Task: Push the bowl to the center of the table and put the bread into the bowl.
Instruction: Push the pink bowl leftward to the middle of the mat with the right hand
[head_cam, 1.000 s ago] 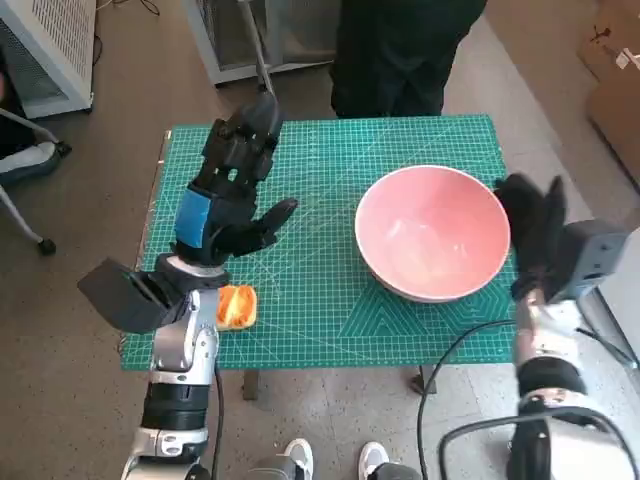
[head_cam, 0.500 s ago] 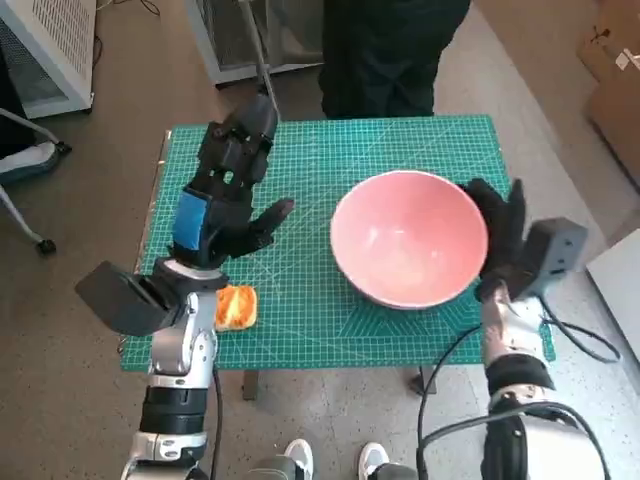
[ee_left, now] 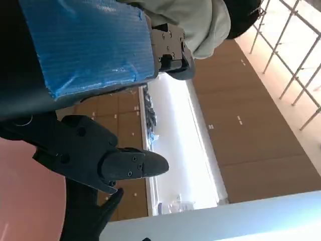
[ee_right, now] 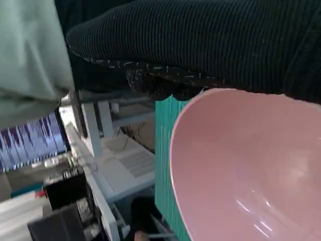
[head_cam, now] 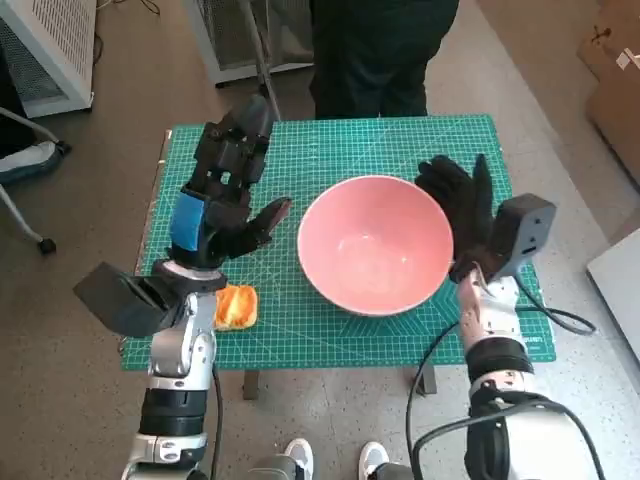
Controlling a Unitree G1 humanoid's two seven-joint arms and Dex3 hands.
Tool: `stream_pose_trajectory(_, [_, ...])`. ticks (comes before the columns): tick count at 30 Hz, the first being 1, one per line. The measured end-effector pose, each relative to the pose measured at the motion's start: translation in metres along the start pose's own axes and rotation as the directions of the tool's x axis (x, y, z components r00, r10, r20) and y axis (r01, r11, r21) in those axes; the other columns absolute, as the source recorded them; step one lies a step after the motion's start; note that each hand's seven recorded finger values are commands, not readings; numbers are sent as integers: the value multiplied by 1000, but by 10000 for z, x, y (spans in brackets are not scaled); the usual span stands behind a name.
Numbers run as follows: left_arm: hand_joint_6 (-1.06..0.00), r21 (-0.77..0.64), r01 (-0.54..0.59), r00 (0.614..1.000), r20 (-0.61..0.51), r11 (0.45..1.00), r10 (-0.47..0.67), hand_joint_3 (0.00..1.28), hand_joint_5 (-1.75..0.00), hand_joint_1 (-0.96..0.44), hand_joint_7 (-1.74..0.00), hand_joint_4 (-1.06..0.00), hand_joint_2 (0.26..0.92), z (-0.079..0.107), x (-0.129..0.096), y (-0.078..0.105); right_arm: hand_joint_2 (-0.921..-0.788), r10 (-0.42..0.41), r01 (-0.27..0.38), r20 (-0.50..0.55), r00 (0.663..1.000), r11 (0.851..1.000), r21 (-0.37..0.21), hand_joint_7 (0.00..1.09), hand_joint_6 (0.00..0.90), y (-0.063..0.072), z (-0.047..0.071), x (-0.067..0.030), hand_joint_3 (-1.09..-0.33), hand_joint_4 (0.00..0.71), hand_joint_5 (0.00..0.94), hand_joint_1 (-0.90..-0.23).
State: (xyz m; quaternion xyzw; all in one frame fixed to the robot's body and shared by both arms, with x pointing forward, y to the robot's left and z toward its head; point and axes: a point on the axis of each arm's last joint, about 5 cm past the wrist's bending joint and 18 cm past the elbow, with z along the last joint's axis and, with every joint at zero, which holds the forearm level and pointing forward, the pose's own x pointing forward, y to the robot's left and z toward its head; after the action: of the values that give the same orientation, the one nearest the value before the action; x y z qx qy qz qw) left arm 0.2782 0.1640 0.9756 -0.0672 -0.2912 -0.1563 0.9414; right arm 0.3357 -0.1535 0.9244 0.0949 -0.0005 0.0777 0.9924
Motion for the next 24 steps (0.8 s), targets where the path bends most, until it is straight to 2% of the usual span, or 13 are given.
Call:
stream_pose_trajectory(4, [1,-2,-4,1000,-1,1000,4,411,-4,-263,-645,-86,764,-3,-3,-3,-921,21,-21,1,1000,1000,-24,0,387,38,18,19,-561,320,2,-338])
stream_pose_trajectory(16, [1,-4,-6,1000,-1,1000,6,406,-4,-265,-650,-87,766,-7,-4,-10,-921,46,-46,6,999,998,-35,5,392,77,32,34,-579,323,3,-331])
stream_pose_trajectory(20, [1,-5,-7,1000,-3,1000,7,405,-4,-267,-651,-87,767,-9,-14,-8,-921,56,-54,37,998,997,-47,6,394,14,97,40,-577,325,4,-335])
stream_pose_trajectory(24, [1,-2,-10,1000,-1,1000,10,403,-4,-268,-653,-88,768,-1,-32,2,-921,57,-49,120,991,997,-66,6,394,-88,231,47,-545,328,4,-352])
